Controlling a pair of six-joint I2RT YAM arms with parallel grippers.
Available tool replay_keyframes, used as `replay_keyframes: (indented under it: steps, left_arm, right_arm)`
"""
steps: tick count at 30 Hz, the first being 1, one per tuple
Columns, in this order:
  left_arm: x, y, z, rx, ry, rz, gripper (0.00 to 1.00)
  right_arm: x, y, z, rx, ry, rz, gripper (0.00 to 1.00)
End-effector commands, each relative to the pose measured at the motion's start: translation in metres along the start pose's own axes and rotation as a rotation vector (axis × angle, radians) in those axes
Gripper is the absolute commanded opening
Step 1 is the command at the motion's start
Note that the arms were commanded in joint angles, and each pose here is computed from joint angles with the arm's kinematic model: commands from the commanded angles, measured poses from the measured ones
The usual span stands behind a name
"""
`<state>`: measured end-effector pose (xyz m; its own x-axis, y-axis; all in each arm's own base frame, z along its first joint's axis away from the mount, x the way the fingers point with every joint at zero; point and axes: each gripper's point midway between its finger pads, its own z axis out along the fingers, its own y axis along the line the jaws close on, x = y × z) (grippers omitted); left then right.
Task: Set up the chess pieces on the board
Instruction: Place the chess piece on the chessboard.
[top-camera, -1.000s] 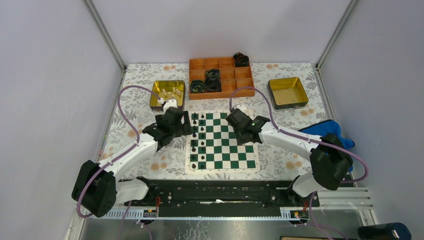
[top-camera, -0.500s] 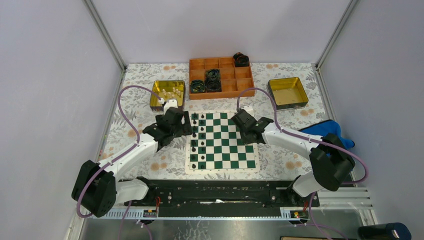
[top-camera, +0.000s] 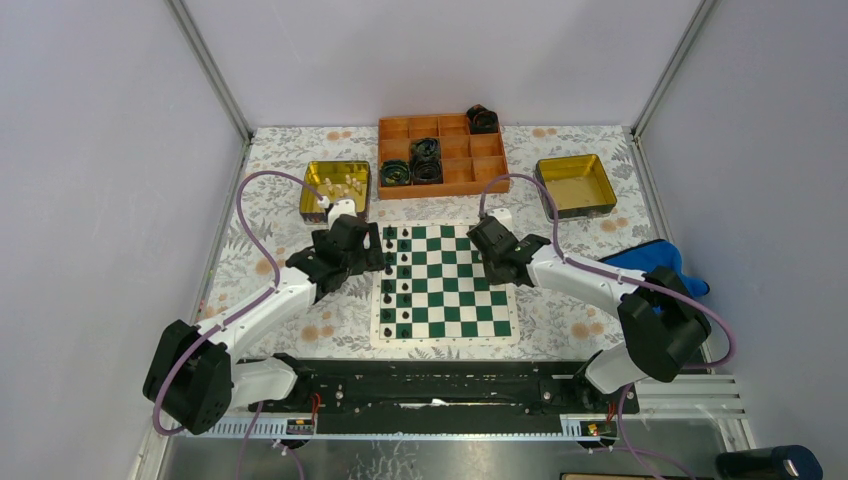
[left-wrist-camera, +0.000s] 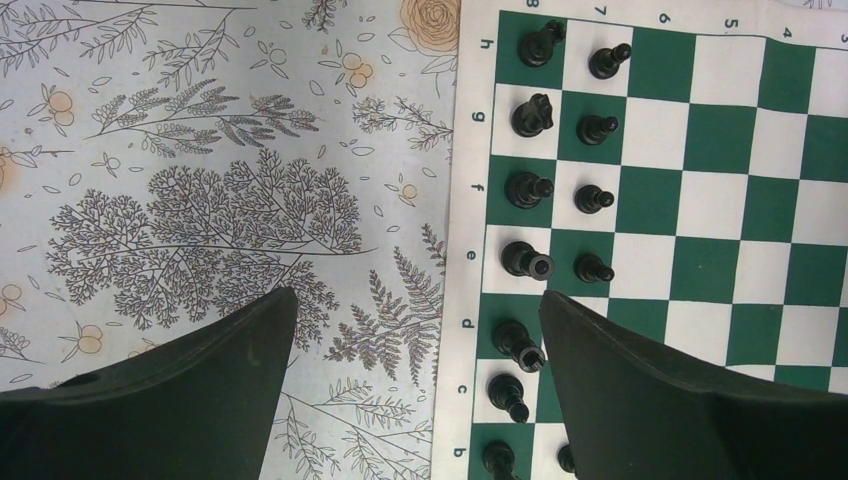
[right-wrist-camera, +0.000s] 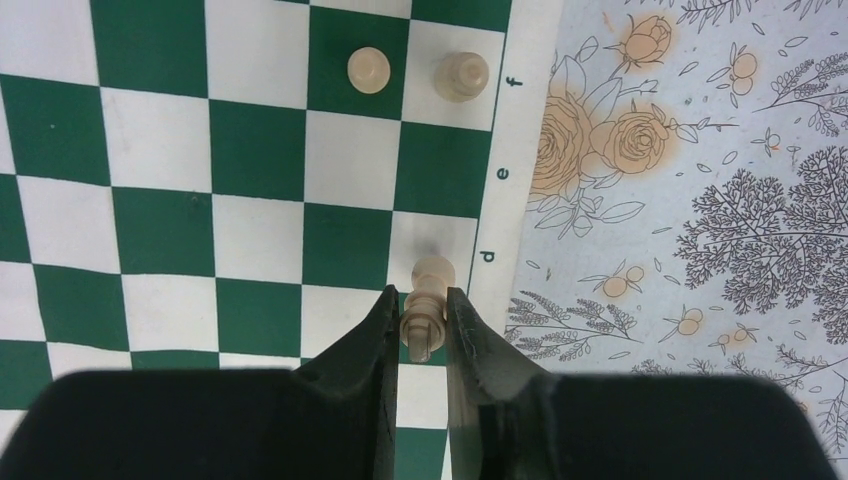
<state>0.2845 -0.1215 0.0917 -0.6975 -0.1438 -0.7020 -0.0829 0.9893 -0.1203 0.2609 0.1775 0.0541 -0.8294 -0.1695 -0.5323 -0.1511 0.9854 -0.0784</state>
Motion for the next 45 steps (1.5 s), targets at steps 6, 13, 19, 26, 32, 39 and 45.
replay_keyframes:
  steps: [6,13,19,26,32,39,45]
  left_arm:
    - [-0.008,-0.002,0.0,-0.014,-0.02,0.016,0.99]
    - [-0.006,-0.002,0.0,-0.015,-0.015,0.021,0.99]
    - [-0.006,-0.003,0.001,-0.015,-0.013,0.025,0.99]
    - [-0.005,-0.004,0.002,-0.015,-0.011,0.028,0.99]
    - [-0.005,-0.004,0.002,-0.015,-0.008,0.032,0.99]
    - [-0.005,-0.004,0.002,-0.015,-0.009,0.033,0.99]
    - [-0.005,-0.004,0.001,-0.017,-0.013,0.033,0.99]
  right_arm:
    - [-0.011,-0.005,0.002,-0.01,-0.044,0.072,0.0]
    - [-0.011,0.0,0.005,-0.036,-0.032,0.09,0.0]
    - [-0.011,0.001,0.007,-0.041,-0.027,0.096,0.0]
    - [-0.005,-0.001,0.011,-0.035,-0.012,0.103,0.01]
    - [-0.001,-0.003,0.014,-0.029,-0.005,0.109,0.03]
    - [0.0,-0.004,0.014,-0.029,-0.004,0.109,0.07]
    - [-0.002,-0.006,0.012,-0.026,-0.012,0.106,0.35]
